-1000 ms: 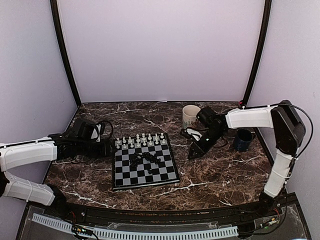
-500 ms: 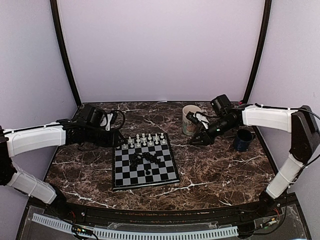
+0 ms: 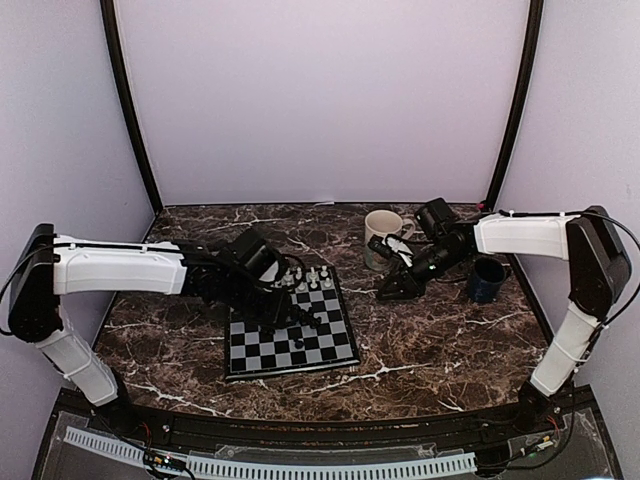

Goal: Set up the chess pieces on the board
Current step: Pick up the bishop from the chessboard.

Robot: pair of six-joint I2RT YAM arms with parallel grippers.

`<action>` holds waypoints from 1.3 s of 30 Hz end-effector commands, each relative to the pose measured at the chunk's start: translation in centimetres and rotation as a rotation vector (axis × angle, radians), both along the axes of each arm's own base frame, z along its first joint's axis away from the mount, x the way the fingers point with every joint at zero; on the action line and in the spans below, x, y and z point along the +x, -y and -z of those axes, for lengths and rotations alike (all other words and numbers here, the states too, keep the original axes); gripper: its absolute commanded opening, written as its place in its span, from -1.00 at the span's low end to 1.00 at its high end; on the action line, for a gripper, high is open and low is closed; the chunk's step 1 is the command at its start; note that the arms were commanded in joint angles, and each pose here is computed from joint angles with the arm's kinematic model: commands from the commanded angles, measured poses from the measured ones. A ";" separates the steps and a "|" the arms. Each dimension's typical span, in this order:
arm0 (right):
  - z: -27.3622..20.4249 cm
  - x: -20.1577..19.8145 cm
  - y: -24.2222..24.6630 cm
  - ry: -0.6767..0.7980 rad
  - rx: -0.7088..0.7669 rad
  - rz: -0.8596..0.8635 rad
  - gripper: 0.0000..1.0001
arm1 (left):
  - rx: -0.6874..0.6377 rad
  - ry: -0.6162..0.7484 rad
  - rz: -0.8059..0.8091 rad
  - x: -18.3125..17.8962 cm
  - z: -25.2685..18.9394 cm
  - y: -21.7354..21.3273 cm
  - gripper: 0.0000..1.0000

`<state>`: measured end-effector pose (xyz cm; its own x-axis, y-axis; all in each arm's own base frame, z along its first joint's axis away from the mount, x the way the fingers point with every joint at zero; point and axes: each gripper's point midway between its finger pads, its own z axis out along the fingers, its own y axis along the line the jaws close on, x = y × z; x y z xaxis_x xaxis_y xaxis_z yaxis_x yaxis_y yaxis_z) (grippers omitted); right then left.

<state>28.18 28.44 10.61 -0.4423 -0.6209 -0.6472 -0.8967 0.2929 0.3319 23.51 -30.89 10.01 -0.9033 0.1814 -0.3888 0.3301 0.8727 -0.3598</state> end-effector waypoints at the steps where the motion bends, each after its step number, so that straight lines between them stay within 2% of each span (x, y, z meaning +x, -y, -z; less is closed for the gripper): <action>1: -0.3 -0.1 -0.2 0.018 0.012 -0.016 -0.50 | 0.160 -0.021 -0.058 -0.4 1.2 0.5 -0.01; 5: -0.3 -0.2 -0.1 0.023 0.010 -0.018 -0.50 | 0.200 -0.036 -0.055 -0.4 2.5 2.1 0.03; 10: -0.5 -0.4 0.0 0.028 0.014 -0.022 -0.50 | 0.299 -0.044 -0.066 -0.2 3.3 1.9 0.03; 16: 0.0 -0.4 0.1 0.023 0.003 -0.028 -0.50 | 0.333 -0.064 -0.061 -0.4 4.4 1.8 0.03; 28: 0.7 -0.6 0.0 0.002 -0.005 -0.034 -0.51 | 0.349 -0.067 -0.038 -0.8 4.9 1.9 0.02; 39: 1.2 -0.8 -0.1 -0.016 -0.017 -0.043 -0.51 | 0.364 -0.049 0.122 -1.5 5.0 2.4 -0.05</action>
